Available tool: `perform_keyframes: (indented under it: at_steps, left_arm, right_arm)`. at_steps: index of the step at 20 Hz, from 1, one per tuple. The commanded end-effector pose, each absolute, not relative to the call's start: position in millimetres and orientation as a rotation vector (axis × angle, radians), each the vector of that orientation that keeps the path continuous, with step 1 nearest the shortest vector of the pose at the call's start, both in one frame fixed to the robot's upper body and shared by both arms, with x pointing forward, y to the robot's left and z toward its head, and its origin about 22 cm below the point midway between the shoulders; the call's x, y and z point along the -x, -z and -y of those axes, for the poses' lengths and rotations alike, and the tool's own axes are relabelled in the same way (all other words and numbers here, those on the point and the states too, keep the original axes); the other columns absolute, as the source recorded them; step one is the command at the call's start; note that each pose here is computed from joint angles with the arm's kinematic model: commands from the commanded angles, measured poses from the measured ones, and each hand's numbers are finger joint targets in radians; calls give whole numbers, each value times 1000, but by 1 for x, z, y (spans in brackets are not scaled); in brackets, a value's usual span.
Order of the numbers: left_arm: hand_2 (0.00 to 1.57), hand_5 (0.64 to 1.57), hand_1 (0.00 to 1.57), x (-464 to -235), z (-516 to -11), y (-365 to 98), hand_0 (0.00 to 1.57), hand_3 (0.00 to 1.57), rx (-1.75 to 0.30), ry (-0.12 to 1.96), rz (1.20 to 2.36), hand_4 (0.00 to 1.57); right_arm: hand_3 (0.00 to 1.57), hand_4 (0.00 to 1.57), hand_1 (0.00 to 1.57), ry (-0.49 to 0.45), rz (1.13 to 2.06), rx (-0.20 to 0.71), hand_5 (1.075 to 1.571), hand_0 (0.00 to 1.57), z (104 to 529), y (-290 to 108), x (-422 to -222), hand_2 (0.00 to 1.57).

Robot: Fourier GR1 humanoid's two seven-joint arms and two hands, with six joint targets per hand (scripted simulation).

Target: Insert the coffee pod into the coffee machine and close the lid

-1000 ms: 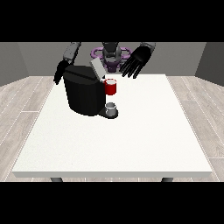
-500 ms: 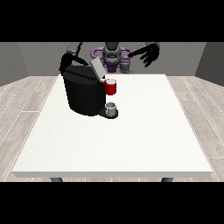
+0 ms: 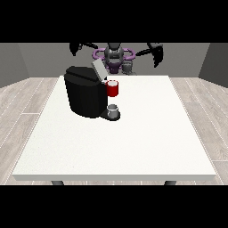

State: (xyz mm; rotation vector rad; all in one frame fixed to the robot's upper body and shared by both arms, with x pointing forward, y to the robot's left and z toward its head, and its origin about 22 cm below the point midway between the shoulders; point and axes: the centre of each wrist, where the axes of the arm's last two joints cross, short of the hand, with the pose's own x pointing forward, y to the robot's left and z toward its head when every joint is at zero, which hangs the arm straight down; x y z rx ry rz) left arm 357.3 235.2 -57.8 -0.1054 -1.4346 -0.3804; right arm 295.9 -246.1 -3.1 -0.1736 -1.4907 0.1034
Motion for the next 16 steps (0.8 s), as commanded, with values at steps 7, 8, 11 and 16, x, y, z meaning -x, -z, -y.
perform_keyframes:
  at_steps: [7,8,11,16]
  left_arm:
    - [0,1571,0,-344,-223,50,0,0,169,335,1459,457]
    - [0,1571,0,-338,-223,53,0,0,161,336,1486,411]
    - [0,1571,0,-328,-226,53,0,0,191,343,1506,396]
    - [0,1571,0,-334,-211,29,0,0,180,332,1473,382]
  right_arm:
    - [0,0,0,-100,1551,184,1571,0,271,-38,-325,0]
    - [0,0,0,-91,1538,205,1571,0,265,-36,-330,0]
    - [0,175,0,-46,1486,216,1571,0,271,-23,-329,0]
    - [0,92,0,4,1442,91,1571,0,290,-26,-341,0]
